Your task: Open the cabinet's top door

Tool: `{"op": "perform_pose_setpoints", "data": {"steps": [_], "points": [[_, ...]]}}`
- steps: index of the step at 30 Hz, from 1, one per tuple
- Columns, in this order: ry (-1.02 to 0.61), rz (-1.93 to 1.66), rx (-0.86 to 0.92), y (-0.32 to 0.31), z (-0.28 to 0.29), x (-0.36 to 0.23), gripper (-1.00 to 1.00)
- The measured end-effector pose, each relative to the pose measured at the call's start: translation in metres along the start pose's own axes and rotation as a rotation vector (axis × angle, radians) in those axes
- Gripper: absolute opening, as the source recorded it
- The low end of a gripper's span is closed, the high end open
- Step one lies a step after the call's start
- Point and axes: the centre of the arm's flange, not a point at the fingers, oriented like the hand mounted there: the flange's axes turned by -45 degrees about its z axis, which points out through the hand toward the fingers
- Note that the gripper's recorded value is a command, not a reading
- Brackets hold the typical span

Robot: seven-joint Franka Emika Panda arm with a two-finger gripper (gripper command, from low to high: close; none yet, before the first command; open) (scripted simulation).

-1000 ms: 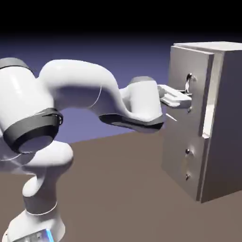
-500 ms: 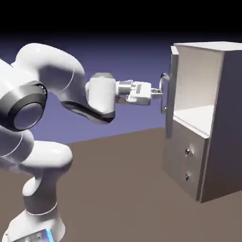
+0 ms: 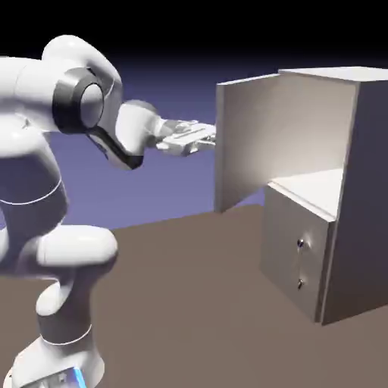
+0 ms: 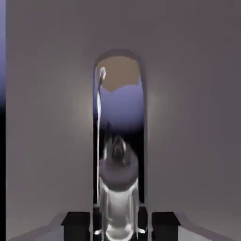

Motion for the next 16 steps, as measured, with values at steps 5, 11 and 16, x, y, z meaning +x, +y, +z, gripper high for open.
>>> {"op": "perform_pose_setpoints", "data": {"steps": [5,11,16], "points": [[0.000,0.000,0.143,0.024,-0.035,0.000,-1.00],[0.000,0.001,0.309,0.054,-0.061,0.000,-1.00],[0.000,0.001,0.413,0.076,-0.076,0.000,1.00]]}}
